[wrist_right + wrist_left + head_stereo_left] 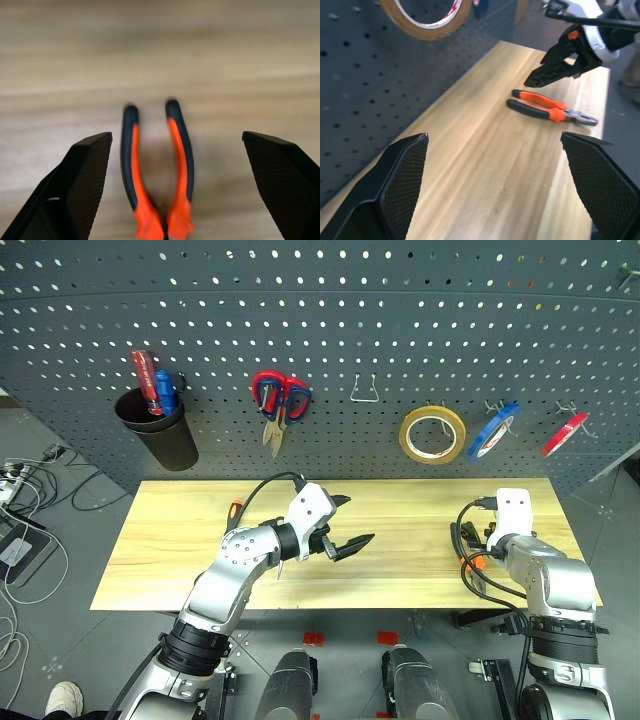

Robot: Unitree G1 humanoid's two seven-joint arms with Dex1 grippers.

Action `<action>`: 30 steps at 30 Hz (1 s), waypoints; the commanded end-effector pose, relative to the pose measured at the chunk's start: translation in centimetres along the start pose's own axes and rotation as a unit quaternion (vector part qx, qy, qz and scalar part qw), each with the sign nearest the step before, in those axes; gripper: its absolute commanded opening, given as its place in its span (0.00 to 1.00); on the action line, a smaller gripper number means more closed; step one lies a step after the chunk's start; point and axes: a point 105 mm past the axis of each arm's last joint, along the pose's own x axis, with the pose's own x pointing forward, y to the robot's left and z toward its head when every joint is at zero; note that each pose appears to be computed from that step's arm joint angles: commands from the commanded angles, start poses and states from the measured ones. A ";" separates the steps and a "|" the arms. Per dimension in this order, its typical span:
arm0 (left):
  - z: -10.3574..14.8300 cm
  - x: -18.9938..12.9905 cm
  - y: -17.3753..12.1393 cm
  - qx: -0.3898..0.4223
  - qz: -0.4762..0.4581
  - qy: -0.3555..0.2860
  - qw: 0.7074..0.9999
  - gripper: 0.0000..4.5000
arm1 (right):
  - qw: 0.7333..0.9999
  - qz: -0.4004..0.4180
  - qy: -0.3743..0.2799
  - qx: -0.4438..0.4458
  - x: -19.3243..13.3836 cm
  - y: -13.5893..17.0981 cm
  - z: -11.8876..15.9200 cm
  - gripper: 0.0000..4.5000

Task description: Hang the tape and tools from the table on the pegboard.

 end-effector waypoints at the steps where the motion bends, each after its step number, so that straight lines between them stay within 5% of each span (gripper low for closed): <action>1: 0.5 0.2 -1.0 -0.002 -0.024 -0.011 1.000 1.00 | 1.000 0.010 -0.002 0.007 -0.7 0.4 0.5 0.99; 12: -0.6 1.2 -5.0 -0.002 -0.124 0.005 0.992 1.00 | 0.999 0.033 0.035 -0.004 -0.6 0.9 -1.1 0.99; 30: 0.1 1.7 -5.5 0.000 -0.152 -0.002 0.988 1.00 | 0.997 0.057 0.028 -0.036 1.7 1.0 0.7 0.95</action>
